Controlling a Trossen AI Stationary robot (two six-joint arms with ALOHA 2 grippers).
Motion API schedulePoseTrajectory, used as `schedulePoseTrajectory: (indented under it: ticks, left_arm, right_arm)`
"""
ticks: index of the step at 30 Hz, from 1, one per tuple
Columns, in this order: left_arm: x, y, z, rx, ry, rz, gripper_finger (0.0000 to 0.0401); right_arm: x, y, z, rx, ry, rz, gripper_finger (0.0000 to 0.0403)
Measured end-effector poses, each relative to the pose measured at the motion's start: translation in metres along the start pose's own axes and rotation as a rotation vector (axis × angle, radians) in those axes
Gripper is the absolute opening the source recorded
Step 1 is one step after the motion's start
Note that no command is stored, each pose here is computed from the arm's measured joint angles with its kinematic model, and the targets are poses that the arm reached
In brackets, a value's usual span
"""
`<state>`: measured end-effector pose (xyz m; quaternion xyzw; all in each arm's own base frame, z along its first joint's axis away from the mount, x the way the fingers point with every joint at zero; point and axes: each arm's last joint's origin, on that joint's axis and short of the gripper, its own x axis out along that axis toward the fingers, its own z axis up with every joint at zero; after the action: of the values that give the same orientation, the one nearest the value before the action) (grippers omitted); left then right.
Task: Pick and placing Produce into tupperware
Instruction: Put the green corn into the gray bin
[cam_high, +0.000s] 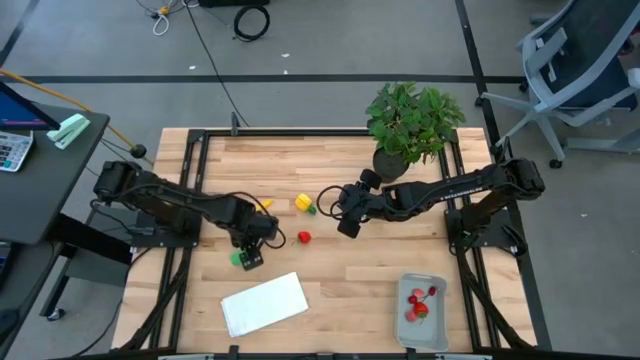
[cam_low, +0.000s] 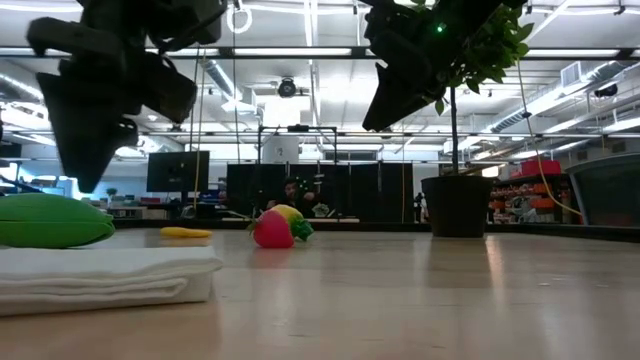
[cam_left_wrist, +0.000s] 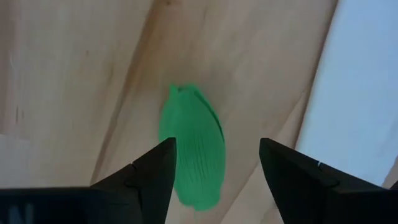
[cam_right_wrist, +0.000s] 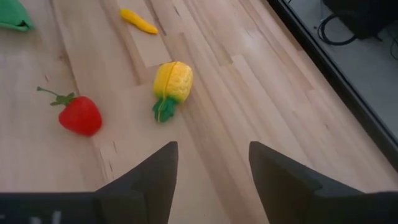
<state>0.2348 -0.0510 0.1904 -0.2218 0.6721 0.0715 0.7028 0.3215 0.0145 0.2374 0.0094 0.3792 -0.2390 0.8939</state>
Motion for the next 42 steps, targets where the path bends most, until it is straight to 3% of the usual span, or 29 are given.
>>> schedulePoseTrajectory:
  ticks: [10, 34, 42]
  left_arm:
    - [0.002, -0.004, -0.013, -0.005, 0.044, 0.096, 0.0239]
    - [0.005, -0.014, -0.020, 0.003, -0.014, 0.152, 0.0268]
    - [0.021, -0.018, -0.019, -0.003, 0.030, 0.197, 0.0268]
  right_arm:
    - [0.000, 0.000, 0.000, 0.024, 0.004, 0.010, 0.0205]
    - [0.000, 0.001, 0.000, 0.025, 0.008, 0.020, 0.0201]
    - [0.000, 0.001, 0.000, 0.025, 0.008, 0.020, 0.0201]
